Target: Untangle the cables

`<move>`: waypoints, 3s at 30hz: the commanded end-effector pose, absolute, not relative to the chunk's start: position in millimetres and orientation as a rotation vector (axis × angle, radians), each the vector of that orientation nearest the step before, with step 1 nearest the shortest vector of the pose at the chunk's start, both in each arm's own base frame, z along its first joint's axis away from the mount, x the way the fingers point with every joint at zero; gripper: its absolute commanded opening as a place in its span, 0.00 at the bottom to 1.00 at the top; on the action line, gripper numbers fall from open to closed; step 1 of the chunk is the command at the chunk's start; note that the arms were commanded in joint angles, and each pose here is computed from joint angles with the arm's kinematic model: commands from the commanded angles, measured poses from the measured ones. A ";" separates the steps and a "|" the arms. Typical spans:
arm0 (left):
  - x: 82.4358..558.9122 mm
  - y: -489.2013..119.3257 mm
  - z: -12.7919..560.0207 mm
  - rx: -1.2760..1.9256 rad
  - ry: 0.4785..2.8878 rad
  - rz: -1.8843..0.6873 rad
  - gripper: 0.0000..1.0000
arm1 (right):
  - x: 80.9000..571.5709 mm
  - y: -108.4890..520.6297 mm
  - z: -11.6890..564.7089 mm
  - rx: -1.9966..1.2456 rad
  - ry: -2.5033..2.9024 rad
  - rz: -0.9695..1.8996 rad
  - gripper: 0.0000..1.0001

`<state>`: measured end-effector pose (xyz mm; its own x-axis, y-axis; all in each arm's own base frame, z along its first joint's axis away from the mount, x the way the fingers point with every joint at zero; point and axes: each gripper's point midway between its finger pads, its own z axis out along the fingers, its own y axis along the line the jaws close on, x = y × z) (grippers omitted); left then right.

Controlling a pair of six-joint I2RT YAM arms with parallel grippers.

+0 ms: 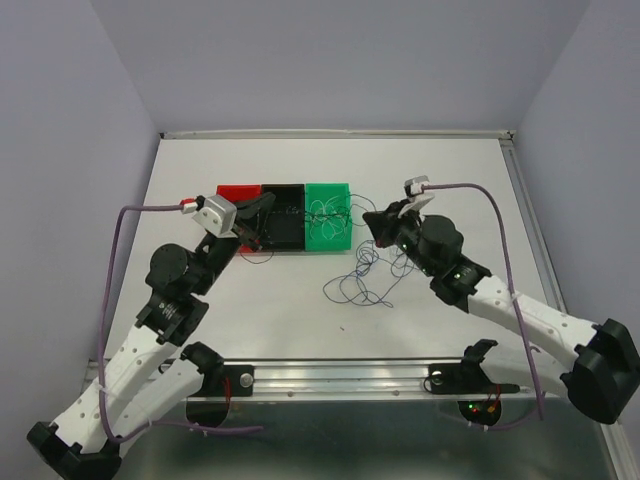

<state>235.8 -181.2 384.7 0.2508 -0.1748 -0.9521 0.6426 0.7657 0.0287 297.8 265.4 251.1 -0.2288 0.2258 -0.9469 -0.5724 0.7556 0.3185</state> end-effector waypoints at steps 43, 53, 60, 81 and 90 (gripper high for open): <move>220.9 -219.2 372.2 0.733 1.158 -0.699 0.00 | 209.4 295.1 268.5 -0.788 1.464 1.056 0.89; 227.7 -215.4 374.4 0.693 1.179 -0.676 0.00 | 206.7 348.1 239.4 -1.065 1.433 1.242 0.86; 227.5 -214.6 377.5 0.680 1.180 -0.680 0.00 | 219.0 365.2 242.6 -1.052 1.406 1.276 0.85; 272.0 -165.4 383.3 0.371 1.266 -0.430 0.00 | 240.4 379.9 259.6 -0.886 1.436 1.266 0.01; 273.0 -69.1 407.1 -0.041 1.199 -0.112 0.00 | 288.4 243.9 305.1 -0.002 1.438 0.865 0.01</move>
<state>285.7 -122.7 358.4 0.2004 -0.0619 -0.9778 0.2833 0.9590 -0.0026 262.8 320.3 285.1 -0.2361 0.2592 -0.9365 -0.7970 0.4998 0.3392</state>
